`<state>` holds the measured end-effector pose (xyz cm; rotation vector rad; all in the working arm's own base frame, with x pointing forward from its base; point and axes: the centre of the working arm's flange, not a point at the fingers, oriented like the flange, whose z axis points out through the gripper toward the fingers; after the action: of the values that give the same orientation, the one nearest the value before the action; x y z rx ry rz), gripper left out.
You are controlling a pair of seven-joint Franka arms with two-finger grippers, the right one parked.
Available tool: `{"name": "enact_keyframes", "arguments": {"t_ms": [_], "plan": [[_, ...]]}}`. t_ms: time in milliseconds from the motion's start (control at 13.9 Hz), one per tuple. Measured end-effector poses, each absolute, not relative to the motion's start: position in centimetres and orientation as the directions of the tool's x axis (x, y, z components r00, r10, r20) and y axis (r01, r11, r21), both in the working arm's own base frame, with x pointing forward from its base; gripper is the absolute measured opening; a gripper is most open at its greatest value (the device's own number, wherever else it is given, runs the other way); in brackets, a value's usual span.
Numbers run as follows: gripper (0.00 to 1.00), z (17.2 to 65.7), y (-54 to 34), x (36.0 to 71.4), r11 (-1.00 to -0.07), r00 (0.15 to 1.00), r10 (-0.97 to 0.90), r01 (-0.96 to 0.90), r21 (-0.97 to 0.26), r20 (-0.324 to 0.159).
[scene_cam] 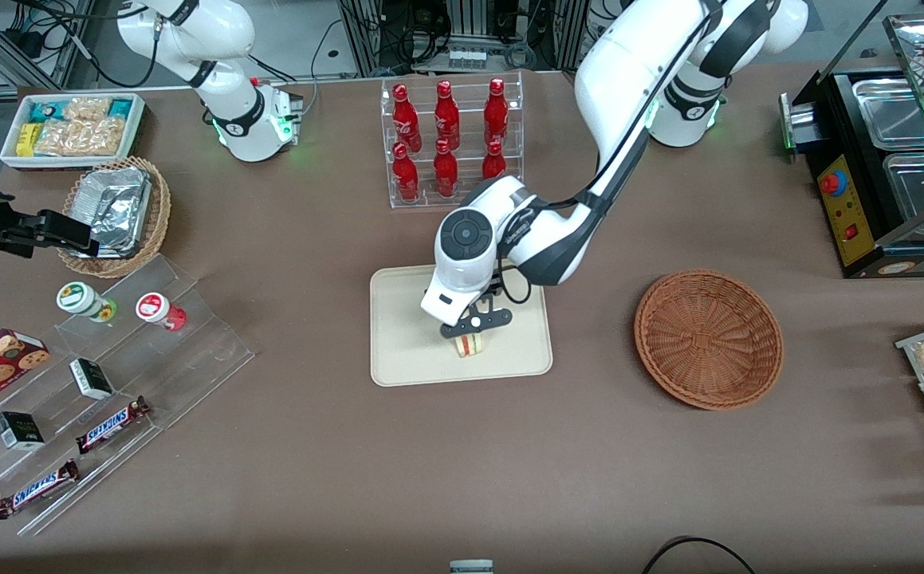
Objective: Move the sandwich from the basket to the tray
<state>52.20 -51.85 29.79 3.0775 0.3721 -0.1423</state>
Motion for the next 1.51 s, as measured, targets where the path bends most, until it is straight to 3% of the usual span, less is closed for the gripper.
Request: {"name": "enact_keyframes", "arguments": {"t_ms": [72, 504, 936, 1512], "plan": [[0.99, 31.6, -51.4, 52.7, -0.969, 0.966, 0.243, 0.246, 0.021, -0.088], [1.00, 38.4, -43.4, 56.8, -0.972, 0.973, 0.230, 0.228, -0.061, -0.035], [1.00, 40.8, -34.0, 60.6, -0.990, 0.990, 0.129, 0.127, -0.055, -0.049], [1.00, 43.3, -33.2, 59.3, -0.991, 0.989, 0.122, 0.117, -0.063, -0.081]]}}
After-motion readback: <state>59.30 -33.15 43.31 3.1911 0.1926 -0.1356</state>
